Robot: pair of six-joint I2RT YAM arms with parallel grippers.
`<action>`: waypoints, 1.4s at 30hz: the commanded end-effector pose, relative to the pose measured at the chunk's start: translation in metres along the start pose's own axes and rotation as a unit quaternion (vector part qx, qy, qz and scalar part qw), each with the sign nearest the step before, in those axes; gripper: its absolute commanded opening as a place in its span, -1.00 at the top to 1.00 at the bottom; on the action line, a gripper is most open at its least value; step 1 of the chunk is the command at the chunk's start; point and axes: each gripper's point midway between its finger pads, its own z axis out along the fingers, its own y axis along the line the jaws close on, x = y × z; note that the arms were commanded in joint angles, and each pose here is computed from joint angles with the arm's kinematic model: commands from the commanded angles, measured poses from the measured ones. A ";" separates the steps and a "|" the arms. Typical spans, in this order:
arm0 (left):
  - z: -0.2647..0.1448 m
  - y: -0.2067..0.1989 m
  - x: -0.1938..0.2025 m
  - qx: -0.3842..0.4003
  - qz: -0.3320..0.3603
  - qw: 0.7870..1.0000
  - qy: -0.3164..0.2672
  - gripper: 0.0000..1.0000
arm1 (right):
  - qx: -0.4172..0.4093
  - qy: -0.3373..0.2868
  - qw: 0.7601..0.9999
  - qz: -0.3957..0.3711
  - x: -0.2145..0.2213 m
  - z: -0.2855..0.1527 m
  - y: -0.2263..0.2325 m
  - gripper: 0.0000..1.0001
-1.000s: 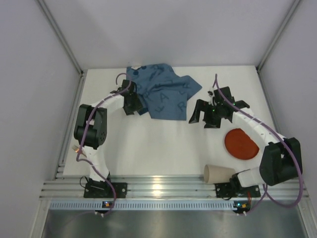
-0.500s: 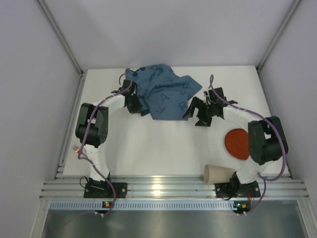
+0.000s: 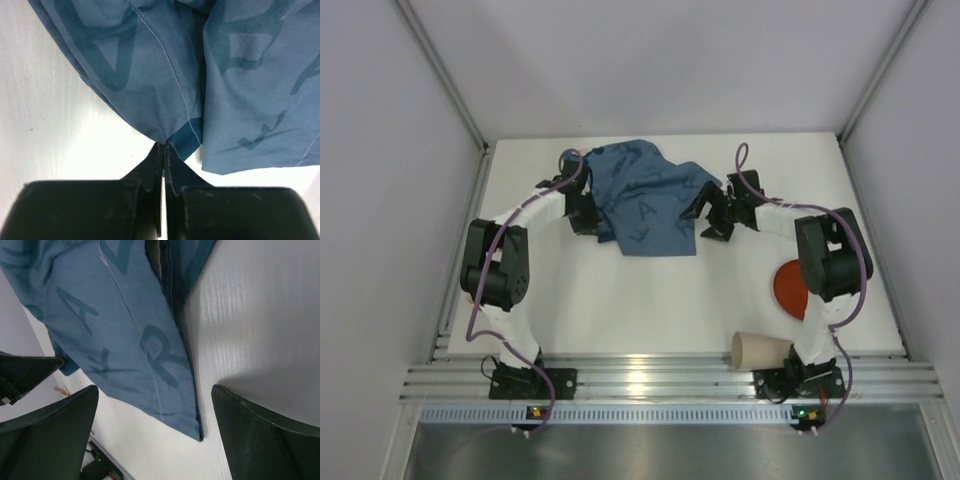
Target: Set the dinner table for one person
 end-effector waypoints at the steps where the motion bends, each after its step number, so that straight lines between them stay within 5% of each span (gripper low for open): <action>1: -0.026 -0.012 -0.011 0.015 0.019 1.000 -0.012 1.00 | 0.015 -0.009 1.000 0.002 0.005 0.024 -0.003 -0.93; 6: -0.025 -0.015 -0.011 0.021 0.020 1.000 -0.009 1.00 | 0.014 0.027 0.999 -0.021 0.049 0.036 0.016 -0.76; 10: -0.023 -0.015 -0.010 0.022 0.021 1.000 -0.004 1.00 | 0.011 0.038 0.999 -0.031 0.062 0.029 0.018 -0.06; 15: -0.022 -0.015 -0.010 0.023 0.024 0.999 -0.004 1.00 | 0.025 0.036 0.998 -0.042 0.058 0.023 0.010 0.56; 17: -0.024 -0.013 -0.012 0.017 0.028 0.999 -0.008 1.00 | 0.033 0.032 0.998 -0.041 0.051 0.019 0.007 1.00; 22: -0.043 0.009 -0.027 -0.039 0.061 0.997 -0.029 1.00 | 0.042 -0.021 0.998 -0.048 -0.009 -0.018 0.014 1.00; 27: -0.081 0.037 -0.048 -0.061 0.045 0.994 -0.081 1.00 | 0.066 -0.118 0.991 -0.018 -0.091 -0.111 0.000 1.00; 34: -0.132 -0.004 -0.114 -0.017 0.034 0.983 -0.180 1.00 | -0.015 -0.215 0.976 -0.041 -0.199 -0.194 0.064 1.00; 39: -0.146 -0.015 -0.143 -0.024 0.030 0.980 -0.195 1.00 | -0.049 -0.211 0.976 -0.016 -0.220 -0.202 0.083 1.00; 42: -0.154 -0.005 -0.123 -0.031 0.031 0.982 -0.184 1.00 | -0.015 -0.159 0.987 -0.006 -0.175 -0.191 0.051 1.00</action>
